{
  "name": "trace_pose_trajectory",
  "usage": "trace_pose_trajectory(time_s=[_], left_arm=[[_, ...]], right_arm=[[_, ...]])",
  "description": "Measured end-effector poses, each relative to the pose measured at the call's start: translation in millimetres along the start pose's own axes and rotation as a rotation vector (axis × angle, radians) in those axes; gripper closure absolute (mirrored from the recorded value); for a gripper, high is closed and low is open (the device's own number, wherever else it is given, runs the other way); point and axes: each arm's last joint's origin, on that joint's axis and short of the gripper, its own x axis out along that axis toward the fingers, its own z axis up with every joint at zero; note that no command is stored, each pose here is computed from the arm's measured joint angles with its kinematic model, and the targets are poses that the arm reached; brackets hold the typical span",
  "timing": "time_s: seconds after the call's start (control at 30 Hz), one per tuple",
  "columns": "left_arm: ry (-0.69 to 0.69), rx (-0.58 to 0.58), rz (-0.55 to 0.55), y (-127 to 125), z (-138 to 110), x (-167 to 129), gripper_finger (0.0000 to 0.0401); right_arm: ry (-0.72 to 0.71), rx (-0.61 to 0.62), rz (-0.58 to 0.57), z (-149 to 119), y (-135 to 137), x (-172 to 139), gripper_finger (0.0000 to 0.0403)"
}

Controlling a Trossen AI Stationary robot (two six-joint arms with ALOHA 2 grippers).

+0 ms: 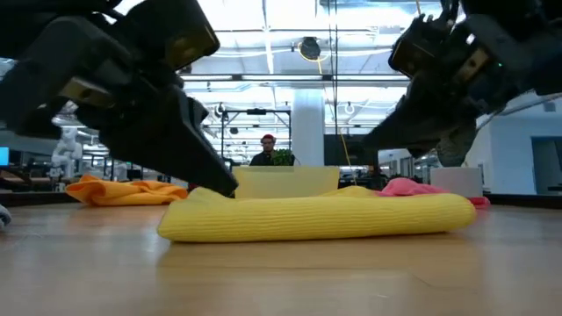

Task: Fold microfiber towels
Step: Fold the yellow microfiber towel

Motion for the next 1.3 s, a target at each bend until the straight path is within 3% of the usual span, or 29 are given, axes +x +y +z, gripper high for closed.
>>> trace_pose_trajectory(time_s=[0.23, 0.47, 0.7, 0.87, 1.0, 1.17, 1.3], left_arm=[[0.078, -0.052, 0.076, 13, -6, 3, 0.0398], [0.153, -0.088, 0.156, 18, -15, 2, 0.0384], [0.051, -0.03, 0.184, 6, -1, -21, 0.0395], [-0.016, -0.012, 0.205, 1, 7, -31, 0.0386], [-0.008, -0.009, 0.213, 1, 6, -32, 0.0393], [-0.012, -0.083, 0.306, 15, 7, -27, 0.0393], [0.05, -0.148, 0.298, 33, 0, -17, 0.0395]], right_arm=[[0.052, -0.028, 0.099, -13, 3, 10, 0.0403], [0.189, -0.039, 0.108, -33, -5, 19, 0.0403], [0.075, -0.077, 0.168, -9, 6, 5, 0.0403], [-0.064, -0.158, 0.286, 5, 30, -4, 0.0403], [-0.076, -0.22, 0.342, 5, 49, -1, 0.0399], [0.017, -0.217, 0.32, -4, 57, 16, 0.0382], [0.158, -0.176, 0.23, -15, 45, 28, 0.0379]])
